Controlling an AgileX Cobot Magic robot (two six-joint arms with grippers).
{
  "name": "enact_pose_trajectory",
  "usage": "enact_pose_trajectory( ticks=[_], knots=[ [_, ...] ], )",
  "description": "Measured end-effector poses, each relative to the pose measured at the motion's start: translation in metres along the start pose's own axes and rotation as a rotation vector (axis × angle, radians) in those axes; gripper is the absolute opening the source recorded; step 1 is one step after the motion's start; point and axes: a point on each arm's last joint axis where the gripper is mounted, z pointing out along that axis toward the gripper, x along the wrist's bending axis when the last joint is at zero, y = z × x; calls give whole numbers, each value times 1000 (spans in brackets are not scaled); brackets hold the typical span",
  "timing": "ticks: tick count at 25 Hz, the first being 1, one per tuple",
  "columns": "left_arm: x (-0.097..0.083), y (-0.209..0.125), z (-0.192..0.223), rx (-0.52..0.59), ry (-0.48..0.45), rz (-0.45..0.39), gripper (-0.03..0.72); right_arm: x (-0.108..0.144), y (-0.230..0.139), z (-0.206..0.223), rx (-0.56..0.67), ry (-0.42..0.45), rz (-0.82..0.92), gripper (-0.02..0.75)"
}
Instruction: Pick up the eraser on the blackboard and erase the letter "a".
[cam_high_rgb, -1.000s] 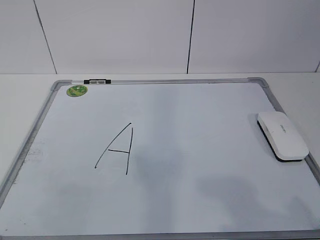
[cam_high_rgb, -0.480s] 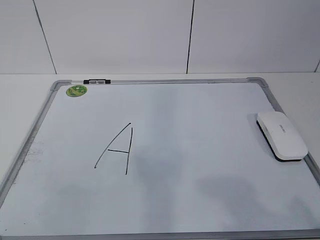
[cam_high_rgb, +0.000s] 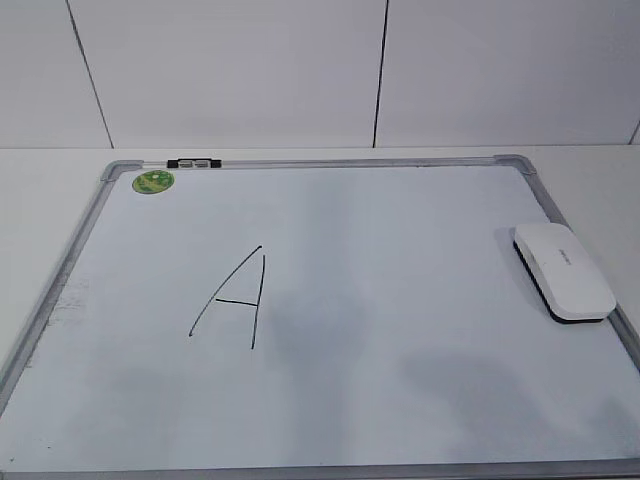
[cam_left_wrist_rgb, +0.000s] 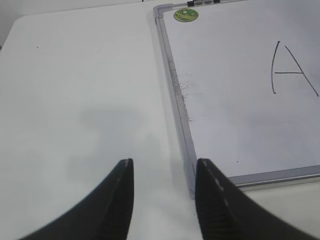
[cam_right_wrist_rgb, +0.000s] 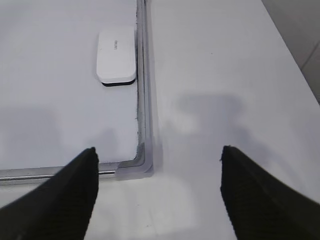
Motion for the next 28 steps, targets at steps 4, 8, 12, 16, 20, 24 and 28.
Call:
enact_pose_trajectory(
  ticks=[4,8,12,16,20,24,28],
  knots=[
    [0,0,0,0,35,-20,301,0,0,0,2,-25,12,575],
    [0,0,0,1,64,-37,301,0,0,-1,2,-54,29,575],
    [0,0,0,1,71,-41,300,1,0,-1,3,-67,36,575],
    [0,0,0,1,71,-41,300,1,0,-1,3,-67,36,575],
    [0,0,0,1,71,-41,300,1,0,-1,3,-67,36,575],
    [0,0,0,1,71,-41,300,1,0,-1,3,-69,37,575],
    [0,0,0,1,72,-42,300,1,0,-1,3,-69,37,575]
  ],
)
